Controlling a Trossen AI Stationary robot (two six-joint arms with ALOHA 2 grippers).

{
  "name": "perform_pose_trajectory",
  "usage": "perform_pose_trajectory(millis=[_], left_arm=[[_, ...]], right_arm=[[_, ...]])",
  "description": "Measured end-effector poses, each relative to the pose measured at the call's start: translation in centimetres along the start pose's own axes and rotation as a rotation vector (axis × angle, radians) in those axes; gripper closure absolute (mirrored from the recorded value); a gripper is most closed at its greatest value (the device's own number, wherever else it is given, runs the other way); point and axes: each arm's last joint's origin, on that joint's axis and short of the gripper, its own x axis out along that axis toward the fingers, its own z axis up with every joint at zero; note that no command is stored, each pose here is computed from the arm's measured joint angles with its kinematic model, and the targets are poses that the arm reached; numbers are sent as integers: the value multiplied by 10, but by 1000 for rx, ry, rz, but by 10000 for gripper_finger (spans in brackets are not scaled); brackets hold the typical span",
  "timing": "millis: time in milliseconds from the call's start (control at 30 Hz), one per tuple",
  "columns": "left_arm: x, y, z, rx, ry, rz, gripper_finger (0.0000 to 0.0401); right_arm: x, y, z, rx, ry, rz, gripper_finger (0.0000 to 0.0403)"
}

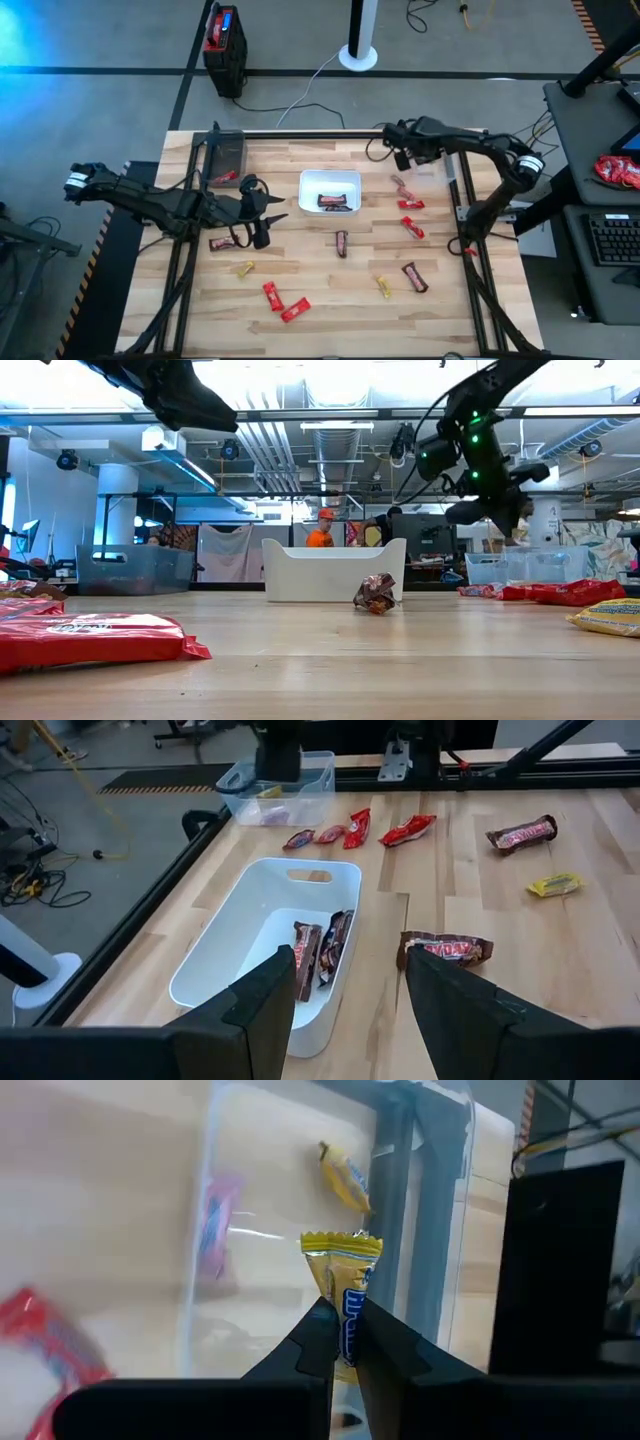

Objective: Sort candy by brand, put in halloween buckets
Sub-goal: Put the yellow candy into the transparent bin, then put the brown chocolate bar into the white bin

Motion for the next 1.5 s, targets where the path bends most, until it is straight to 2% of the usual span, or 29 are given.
perform_pose_trajectory(millis=[100, 233, 567, 700, 867, 1067, 1333, 1500], left_arm=[[0, 0, 0, 0, 1, 0, 227], [1, 0, -1, 3, 6, 1, 227], [4, -2, -3, -14, 25, -8, 227], [4, -5, -4, -47, 44, -96, 227], [0, -13, -9, -106, 116, -259, 227], [-5, -20, -16, -184, 197, -285, 227], [-14, -23, -25, -298, 378, -242, 227], [-24, -16, -35, -305, 631, -109, 227]], right_arm=[[8, -5, 9, 52, 9, 7, 375], [11, -5, 13, 37, 22, 43, 360], [10, -4, 13, 33, 11, 50, 266], [-4, 5, 4, -9, -6, 149, 237], [-36, 29, -20, -134, -123, 291, 221], [-80, 52, -60, -272, -298, 466, 220], [-121, 74, -109, -413, -502, 656, 220], [-133, 82, -130, -461, -558, 715, 220]])
